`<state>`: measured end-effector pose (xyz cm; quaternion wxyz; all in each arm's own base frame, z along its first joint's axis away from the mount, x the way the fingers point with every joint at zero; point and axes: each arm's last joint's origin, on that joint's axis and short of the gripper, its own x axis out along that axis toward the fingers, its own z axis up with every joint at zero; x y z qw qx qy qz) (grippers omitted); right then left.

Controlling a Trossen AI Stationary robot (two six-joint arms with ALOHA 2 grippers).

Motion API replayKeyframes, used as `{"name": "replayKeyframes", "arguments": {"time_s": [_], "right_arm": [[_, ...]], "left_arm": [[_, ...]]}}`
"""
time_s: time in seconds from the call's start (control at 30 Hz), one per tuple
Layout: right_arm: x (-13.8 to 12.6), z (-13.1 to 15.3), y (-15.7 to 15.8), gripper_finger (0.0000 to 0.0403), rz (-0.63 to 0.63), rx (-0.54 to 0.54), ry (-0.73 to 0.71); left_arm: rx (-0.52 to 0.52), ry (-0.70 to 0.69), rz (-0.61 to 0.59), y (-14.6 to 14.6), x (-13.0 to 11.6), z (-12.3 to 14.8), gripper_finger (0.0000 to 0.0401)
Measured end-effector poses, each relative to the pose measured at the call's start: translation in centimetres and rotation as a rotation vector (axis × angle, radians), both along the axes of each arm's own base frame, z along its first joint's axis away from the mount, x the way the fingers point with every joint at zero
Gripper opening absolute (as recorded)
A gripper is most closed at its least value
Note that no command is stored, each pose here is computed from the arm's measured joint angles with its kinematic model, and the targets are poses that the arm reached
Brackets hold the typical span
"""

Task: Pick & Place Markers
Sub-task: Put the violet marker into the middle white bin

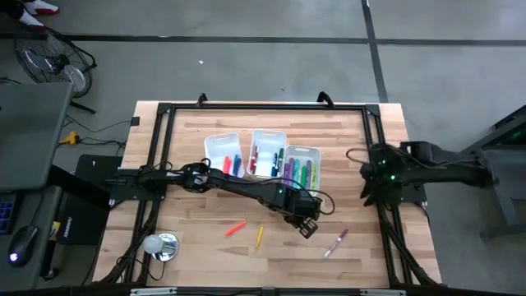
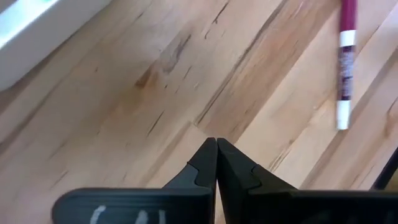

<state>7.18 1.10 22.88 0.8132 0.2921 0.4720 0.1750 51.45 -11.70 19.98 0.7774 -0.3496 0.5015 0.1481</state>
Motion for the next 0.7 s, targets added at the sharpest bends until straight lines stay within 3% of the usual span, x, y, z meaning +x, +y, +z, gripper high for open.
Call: {"name": "replayKeyframes", "arguments": {"time_s": [0.27, 0.37, 0.53, 0.7], "right_arm": [[3.1, 0.1, 4.0, 0.0176, 0.183, -0.048, 0.055], [3.8, -0.5, 6.8, 0.0176, 0.247, -0.144, 0.12], [2.9, -3.5, 11.5, 0.0176, 0.344, -0.36, 0.267], [2.2, -5.8, 15.7, 0.0176, 0.351, -0.37, 0.286]], "left_arm": [[0.023, -0.032, -0.09, -0.1, 0.2, 0.1, 0.0], [0.04, -0.041, -0.126, -0.1, 0.2, 0.1, 0.0], [0.061, -0.048, -0.167, -0.1, 0.2, 0.1, 0.0], [0.066, -0.049, -0.174, -0.1, 0.2, 0.1, 0.0001]]}}
